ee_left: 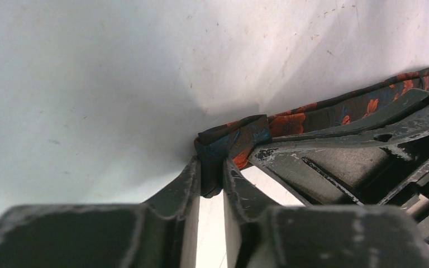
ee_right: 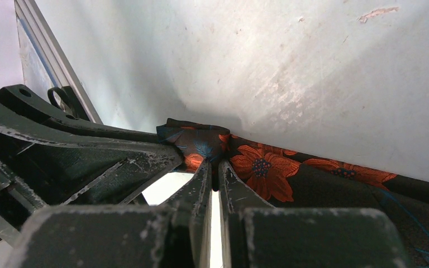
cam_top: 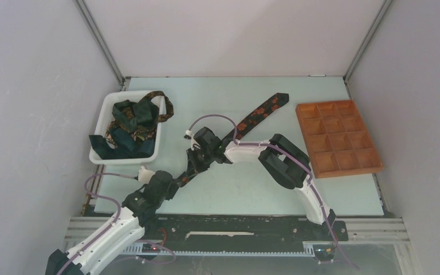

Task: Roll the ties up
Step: Roll the tie at the center of the board.

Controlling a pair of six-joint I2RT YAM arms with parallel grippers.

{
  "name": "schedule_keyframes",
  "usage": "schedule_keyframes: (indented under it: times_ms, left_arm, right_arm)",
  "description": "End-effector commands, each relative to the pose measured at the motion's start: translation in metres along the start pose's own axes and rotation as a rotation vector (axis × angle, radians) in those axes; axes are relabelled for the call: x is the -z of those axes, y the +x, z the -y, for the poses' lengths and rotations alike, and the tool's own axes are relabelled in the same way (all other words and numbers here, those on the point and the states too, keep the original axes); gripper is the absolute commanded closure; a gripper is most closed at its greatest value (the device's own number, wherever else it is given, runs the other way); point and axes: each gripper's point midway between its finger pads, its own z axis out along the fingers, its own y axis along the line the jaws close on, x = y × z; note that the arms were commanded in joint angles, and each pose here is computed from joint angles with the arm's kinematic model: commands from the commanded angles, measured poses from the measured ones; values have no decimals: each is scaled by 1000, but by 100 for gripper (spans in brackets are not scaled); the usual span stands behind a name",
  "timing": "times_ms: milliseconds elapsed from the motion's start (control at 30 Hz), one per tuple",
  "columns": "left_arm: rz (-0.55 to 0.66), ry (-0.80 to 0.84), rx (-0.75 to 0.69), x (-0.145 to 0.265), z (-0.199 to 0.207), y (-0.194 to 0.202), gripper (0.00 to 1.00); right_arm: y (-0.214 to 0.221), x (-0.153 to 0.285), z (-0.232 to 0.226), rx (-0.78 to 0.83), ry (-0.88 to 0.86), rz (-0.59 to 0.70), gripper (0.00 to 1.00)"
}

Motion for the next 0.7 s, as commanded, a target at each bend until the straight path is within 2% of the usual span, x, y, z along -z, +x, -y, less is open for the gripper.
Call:
schedule_keyframes:
  times_ms: [0,100,200,433,533,667]
  left_arm:
    - [16,-28,-9,-6,-8,0,85]
    - [22,-25,-40,-5,-4,-3,99]
    - [28,-26,-72,-2,-1,-6,100]
    - [41,-52,-154,9,4,-15,100]
    - [43,-64,-184,15,7,-18,100]
    - [45,-77,-206,22,9,-23,100]
  right_arm:
    - [10,-6,18,-5,42,-15,94]
    - [8,-3,17,-1,40,0,94]
    - [0,3,9,12,25,24,91]
    - [-32,35,-27,87,9,98,59]
    - [-41,46,-42,107,-1,121,57]
    - [-47,52,-61,132,-20,144,63]
